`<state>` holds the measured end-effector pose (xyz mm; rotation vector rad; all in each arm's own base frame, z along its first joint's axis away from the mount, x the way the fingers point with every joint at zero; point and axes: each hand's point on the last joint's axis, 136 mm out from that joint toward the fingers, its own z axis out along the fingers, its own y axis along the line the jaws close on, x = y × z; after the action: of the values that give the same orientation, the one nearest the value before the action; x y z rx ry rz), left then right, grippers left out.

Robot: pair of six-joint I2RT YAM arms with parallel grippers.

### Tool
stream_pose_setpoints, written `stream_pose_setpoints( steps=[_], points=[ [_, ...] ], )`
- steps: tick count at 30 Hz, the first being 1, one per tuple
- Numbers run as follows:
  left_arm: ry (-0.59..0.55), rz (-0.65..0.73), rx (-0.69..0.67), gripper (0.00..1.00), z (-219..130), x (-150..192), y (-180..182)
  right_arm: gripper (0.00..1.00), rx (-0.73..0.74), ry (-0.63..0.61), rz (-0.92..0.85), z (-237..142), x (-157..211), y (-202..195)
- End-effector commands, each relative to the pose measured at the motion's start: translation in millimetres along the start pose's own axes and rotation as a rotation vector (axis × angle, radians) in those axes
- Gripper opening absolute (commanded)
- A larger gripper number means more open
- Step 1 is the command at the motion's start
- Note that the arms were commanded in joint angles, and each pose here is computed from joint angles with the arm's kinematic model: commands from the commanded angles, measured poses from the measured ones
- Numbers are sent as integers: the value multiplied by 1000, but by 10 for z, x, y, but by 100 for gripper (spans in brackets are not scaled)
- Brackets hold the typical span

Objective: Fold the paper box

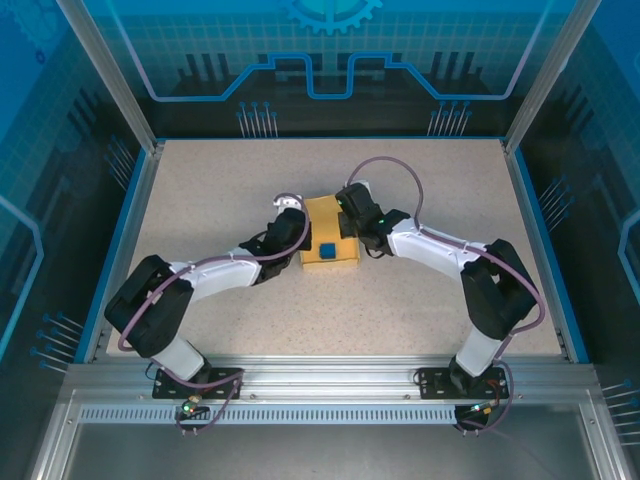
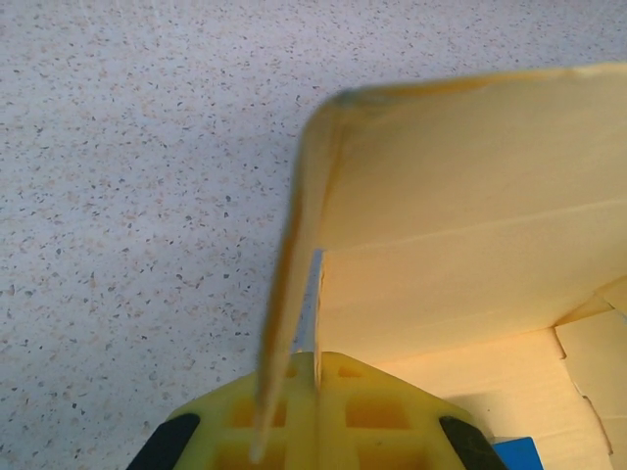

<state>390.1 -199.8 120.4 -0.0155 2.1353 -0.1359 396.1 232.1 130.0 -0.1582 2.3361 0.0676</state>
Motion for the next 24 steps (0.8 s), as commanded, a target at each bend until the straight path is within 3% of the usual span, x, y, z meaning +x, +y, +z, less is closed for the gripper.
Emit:
stream_pose_setpoints(
  steps=[1, 20, 24],
  points=[
    [-107, 0, 39, 0, -63, -186, -225, 3, -67, -71, 29, 7, -97, 205],
    [-156, 146, 35, 2, -198, 388, -306, 5, -161, -262, -5, -121, 93, 398],
    [-163, 169, 33, 6, -235, 461, -290, 5, -142, -251, -31, -102, 315, 324]
  ],
)
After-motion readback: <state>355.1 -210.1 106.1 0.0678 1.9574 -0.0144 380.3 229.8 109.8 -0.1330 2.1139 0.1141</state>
